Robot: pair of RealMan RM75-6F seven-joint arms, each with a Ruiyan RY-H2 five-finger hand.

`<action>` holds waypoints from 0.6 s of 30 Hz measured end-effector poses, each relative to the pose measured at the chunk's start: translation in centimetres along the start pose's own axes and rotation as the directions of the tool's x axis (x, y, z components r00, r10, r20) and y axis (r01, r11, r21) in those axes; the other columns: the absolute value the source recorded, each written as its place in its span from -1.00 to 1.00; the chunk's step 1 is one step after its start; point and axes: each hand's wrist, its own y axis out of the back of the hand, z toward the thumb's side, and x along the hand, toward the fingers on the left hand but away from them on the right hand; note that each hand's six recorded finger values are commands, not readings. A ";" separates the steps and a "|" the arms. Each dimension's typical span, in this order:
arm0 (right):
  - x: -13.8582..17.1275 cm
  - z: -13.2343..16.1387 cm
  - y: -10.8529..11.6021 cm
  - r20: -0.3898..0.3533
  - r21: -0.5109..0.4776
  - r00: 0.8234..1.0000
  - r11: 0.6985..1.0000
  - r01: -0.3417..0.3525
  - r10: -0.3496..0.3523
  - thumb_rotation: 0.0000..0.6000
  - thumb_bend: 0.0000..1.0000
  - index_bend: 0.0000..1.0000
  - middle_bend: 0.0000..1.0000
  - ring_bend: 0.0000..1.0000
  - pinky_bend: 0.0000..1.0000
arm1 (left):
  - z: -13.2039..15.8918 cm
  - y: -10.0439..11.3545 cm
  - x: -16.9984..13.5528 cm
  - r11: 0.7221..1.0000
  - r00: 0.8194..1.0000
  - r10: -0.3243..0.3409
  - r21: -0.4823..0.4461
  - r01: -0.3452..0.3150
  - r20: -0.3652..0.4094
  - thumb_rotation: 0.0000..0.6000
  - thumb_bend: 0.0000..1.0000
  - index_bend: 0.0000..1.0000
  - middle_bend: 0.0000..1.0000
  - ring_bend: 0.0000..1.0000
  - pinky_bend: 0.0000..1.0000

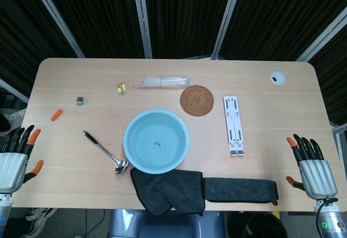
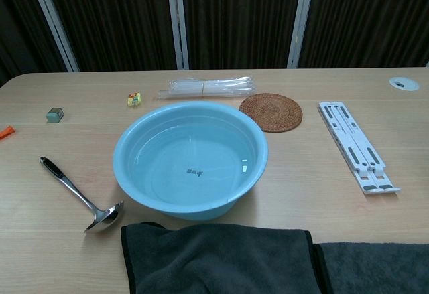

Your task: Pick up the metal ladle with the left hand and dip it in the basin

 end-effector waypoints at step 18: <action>0.0 -0.6 0.2 0.012 -0.015 1.000 1.000 -0.006 0.006 1.00 -0.99 -1.00 -1.00 -1.00 -1.00 | 1.3 -1.9 2.0 0.995 0.994 -0.087 0.053 0.084 0.069 1.00 -0.36 -0.42 -1.00 -1.00 -1.00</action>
